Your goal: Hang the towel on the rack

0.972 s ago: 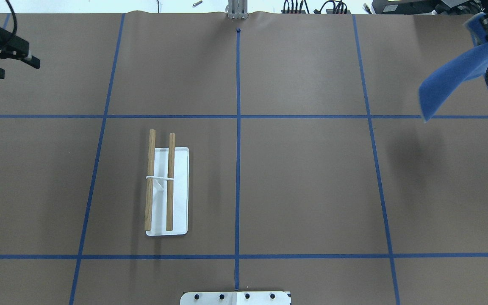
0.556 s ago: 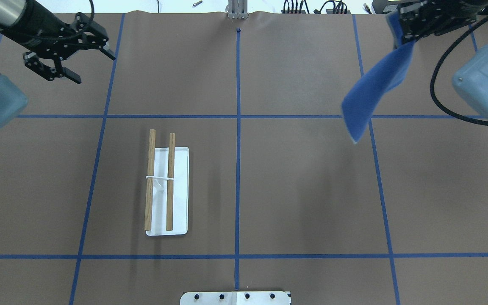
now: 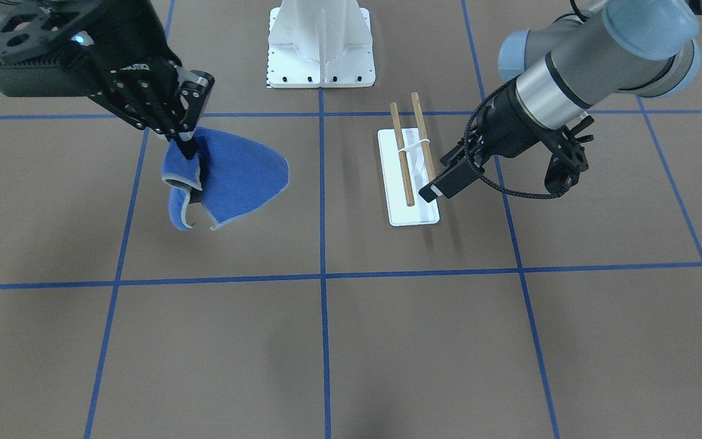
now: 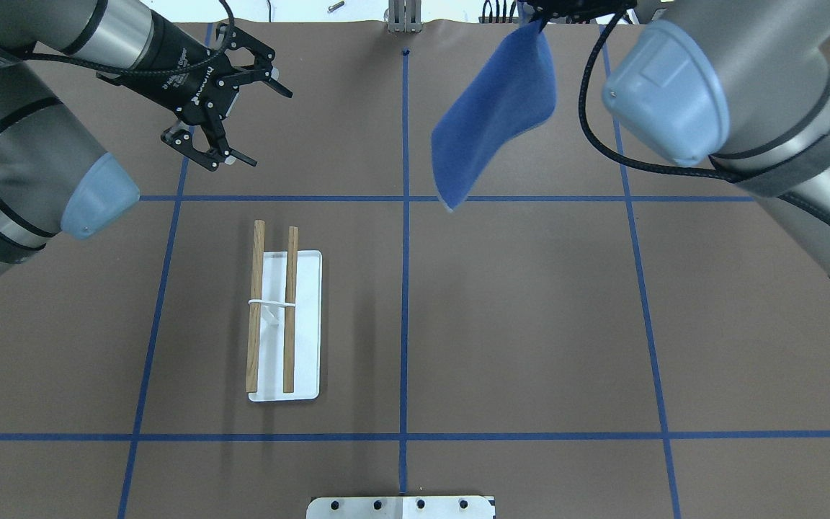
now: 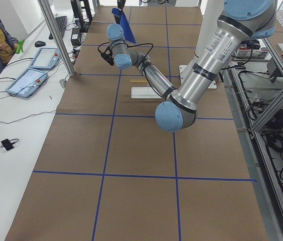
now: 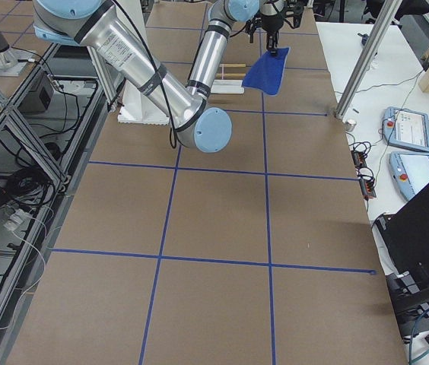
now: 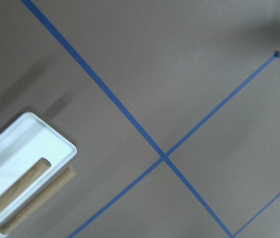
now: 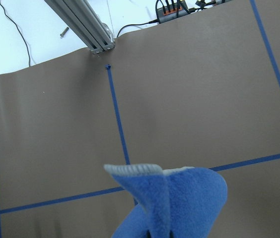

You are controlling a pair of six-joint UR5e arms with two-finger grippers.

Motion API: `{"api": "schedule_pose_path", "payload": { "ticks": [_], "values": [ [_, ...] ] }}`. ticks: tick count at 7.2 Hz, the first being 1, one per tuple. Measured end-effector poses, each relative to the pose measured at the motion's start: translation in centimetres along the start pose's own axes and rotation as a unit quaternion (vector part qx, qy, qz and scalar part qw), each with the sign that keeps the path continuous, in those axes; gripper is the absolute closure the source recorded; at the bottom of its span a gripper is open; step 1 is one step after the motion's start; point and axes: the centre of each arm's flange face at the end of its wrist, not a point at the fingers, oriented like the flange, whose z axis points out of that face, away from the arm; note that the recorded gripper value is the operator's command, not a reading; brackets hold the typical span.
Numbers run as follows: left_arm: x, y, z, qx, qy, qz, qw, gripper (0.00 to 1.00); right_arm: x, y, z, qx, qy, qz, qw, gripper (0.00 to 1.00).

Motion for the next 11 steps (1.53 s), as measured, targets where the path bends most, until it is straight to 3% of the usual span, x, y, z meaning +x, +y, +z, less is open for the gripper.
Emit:
{"api": "schedule_pose_path", "payload": {
  "ticks": [2,5,11],
  "values": [
    [0.5,3.7,1.9,-0.018,0.02,-0.047,0.9985,0.02,-2.7,0.9,0.6,0.005,-0.019,0.007,0.9998,1.0],
    [0.6,7.1,3.5,-0.037,0.023,-0.065,0.9969,0.02,-4.4,2.4,1.0,0.01,-0.028,-0.005,0.9995,1.0],
    [1.0,8.1,3.6,-0.039,0.035,-0.062,0.9967,0.02,-5.7,3.7,-0.3,0.008,-0.047,0.002,0.9988,1.0]
  ]
}}
